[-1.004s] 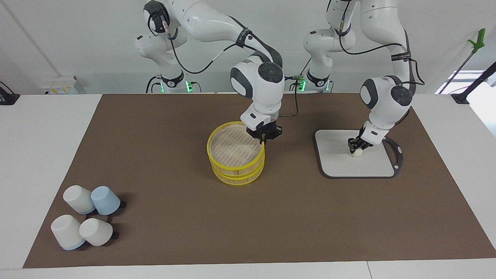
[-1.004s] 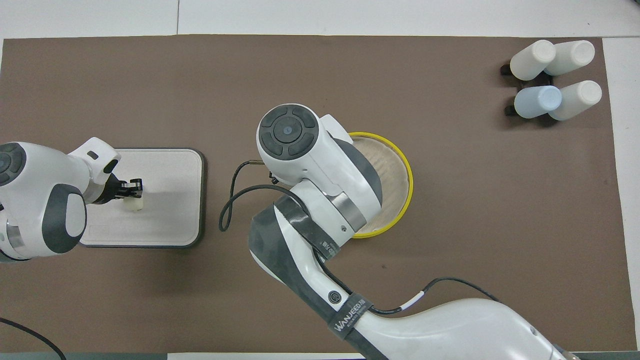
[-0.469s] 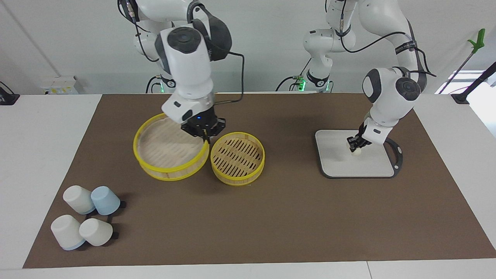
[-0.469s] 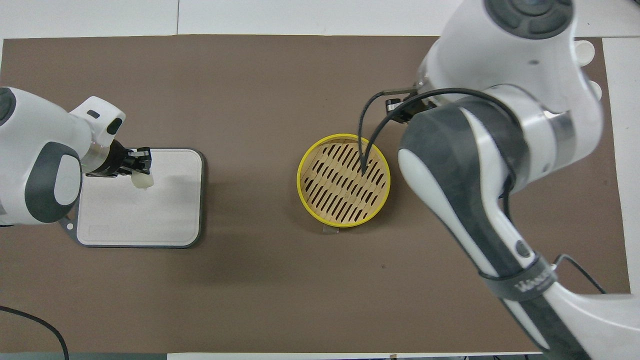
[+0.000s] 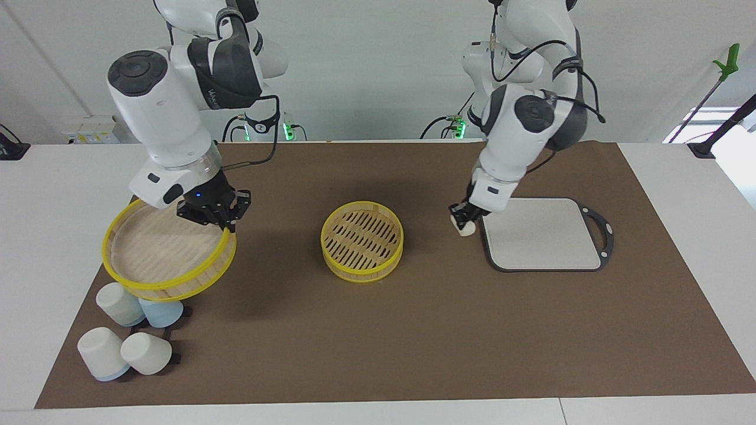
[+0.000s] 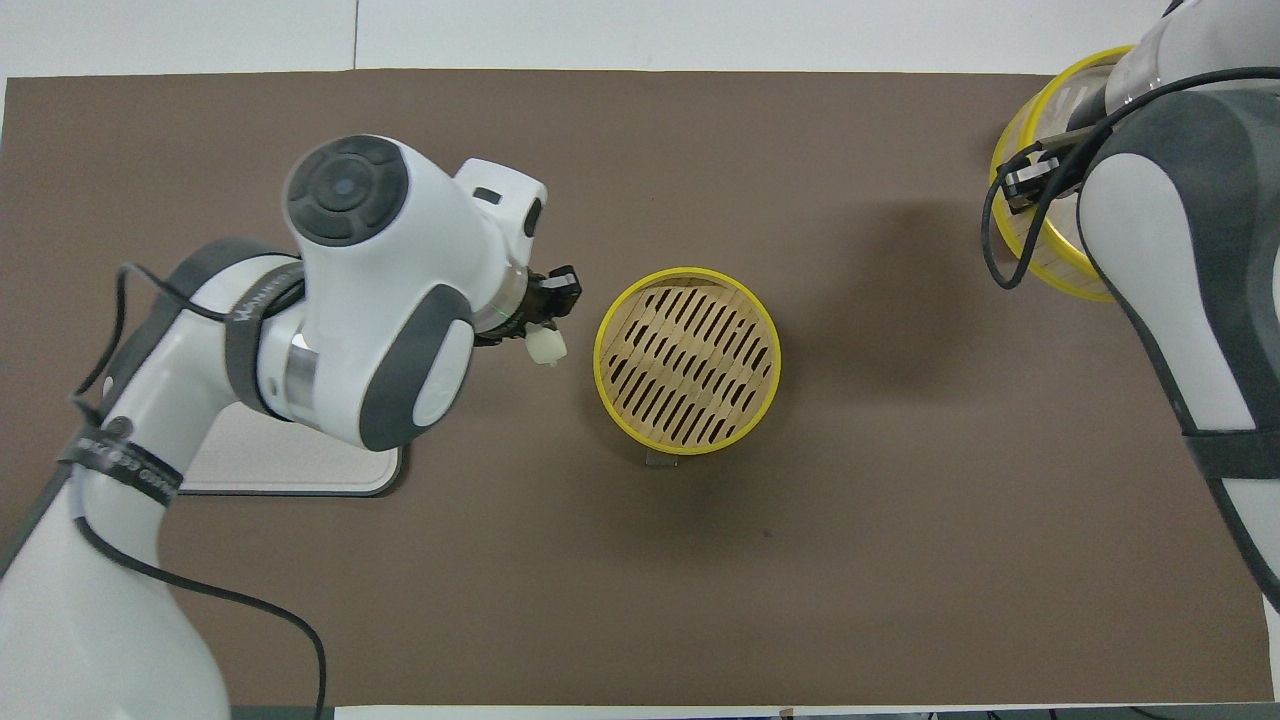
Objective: Place bun in steamer
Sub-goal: 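Carry the bun over the open steamer and lower it in with the left gripper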
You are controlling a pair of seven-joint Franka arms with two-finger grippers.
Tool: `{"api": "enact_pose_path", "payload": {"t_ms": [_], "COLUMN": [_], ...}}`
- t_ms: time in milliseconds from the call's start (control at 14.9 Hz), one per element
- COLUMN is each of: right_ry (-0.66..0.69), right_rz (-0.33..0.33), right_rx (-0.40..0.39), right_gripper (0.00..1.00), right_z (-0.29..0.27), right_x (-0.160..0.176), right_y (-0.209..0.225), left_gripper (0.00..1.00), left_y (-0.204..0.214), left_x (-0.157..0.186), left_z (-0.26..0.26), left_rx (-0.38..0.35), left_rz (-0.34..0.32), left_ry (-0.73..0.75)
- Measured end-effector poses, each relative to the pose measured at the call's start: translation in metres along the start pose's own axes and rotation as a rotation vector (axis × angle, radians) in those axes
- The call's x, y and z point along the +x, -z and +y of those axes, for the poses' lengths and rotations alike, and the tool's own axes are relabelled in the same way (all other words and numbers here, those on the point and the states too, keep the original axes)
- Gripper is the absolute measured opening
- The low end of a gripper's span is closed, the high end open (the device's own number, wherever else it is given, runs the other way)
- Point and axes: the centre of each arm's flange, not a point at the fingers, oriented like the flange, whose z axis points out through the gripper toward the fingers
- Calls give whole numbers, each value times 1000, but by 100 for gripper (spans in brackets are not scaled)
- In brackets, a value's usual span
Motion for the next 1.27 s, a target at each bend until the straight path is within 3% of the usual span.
{"api": "enact_pose_path", "payload": {"t_ms": [201, 335, 938, 1272], "right_ry": [16, 39, 66, 67], "right_rz": [-11, -22, -41, -48], "right_rx": [2, 4, 8, 10], "right_gripper": [9, 9, 9, 9], "right_z": [7, 7, 12, 11], "right_x": [-2, -3, -5, -6], "right_y": [-3, -8, -17, -20], "left_gripper": [23, 23, 23, 26], "left_y": [-32, -67, -123, -128], "left_x": [-21, -31, -40, -59], "left_z": [84, 107, 102, 105], "left_rx": [11, 42, 90, 96], "left_rz": [-22, -37, -49, -53], "left_ry": [35, 15, 5, -19]}}
